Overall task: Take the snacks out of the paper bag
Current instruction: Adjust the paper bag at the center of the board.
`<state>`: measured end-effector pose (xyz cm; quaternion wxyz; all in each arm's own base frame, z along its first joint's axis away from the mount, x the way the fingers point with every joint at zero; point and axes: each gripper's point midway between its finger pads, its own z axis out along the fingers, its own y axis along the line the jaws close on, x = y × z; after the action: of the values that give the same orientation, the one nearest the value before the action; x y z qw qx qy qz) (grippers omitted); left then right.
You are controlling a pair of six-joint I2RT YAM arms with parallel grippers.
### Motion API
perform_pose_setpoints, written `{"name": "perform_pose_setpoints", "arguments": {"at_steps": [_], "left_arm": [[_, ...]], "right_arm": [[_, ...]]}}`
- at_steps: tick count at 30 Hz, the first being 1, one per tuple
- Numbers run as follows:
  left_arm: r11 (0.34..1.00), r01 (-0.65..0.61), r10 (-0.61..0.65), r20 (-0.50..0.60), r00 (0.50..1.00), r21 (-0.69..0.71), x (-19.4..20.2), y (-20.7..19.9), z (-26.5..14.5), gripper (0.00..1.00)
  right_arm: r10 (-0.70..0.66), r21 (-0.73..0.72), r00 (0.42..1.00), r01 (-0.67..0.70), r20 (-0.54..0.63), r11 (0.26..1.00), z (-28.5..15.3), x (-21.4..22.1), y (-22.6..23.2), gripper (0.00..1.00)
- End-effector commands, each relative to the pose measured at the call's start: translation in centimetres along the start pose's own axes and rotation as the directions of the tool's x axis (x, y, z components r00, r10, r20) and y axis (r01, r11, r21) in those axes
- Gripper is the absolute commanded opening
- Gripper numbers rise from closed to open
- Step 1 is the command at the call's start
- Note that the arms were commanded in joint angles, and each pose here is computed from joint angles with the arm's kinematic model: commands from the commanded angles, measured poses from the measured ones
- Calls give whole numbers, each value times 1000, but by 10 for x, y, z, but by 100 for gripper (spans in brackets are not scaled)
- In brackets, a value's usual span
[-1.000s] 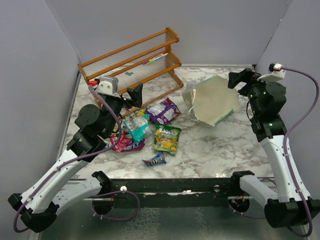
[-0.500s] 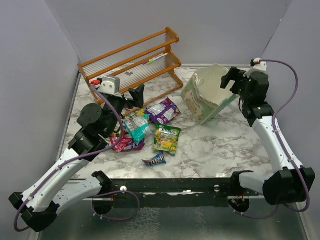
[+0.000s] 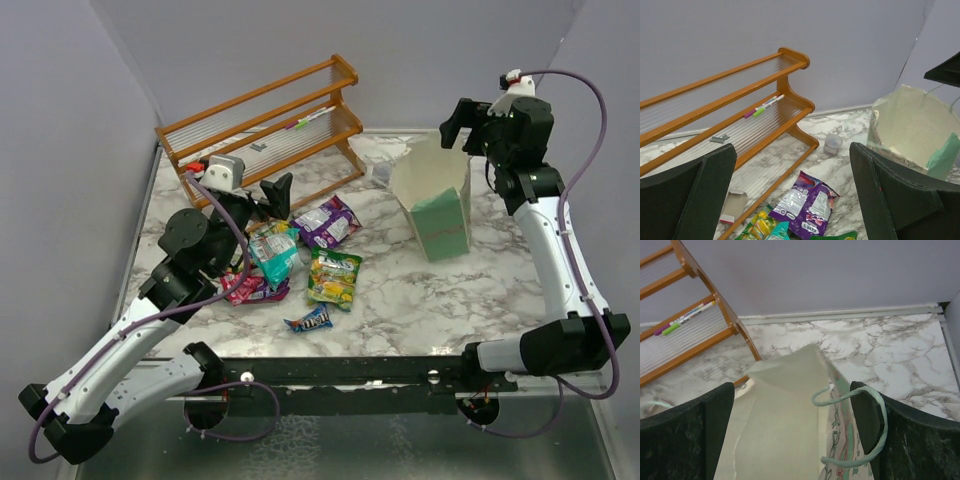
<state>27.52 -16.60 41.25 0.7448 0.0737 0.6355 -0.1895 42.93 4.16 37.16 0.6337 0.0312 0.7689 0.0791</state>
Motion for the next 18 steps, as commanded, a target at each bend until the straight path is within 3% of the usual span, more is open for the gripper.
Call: {"name": "perform_pose_setpoints", "arguments": {"at_steps": [1,10,18], "left_arm": [[999,22,-23,37,999,25,-13,-2,-5,99],[991,47,-43,-33,999,127,5,-26,5,99],[974,93,-75,-89,993,207,22,-46,12,99]], "right_arm": [[-27,-79,987,15,-159,997,4,25,13,100],[-39,-115,956,6,-290,993,10,42,19,99],[-45,40,944,61,-327,997,-3,45,-10,99]]}}
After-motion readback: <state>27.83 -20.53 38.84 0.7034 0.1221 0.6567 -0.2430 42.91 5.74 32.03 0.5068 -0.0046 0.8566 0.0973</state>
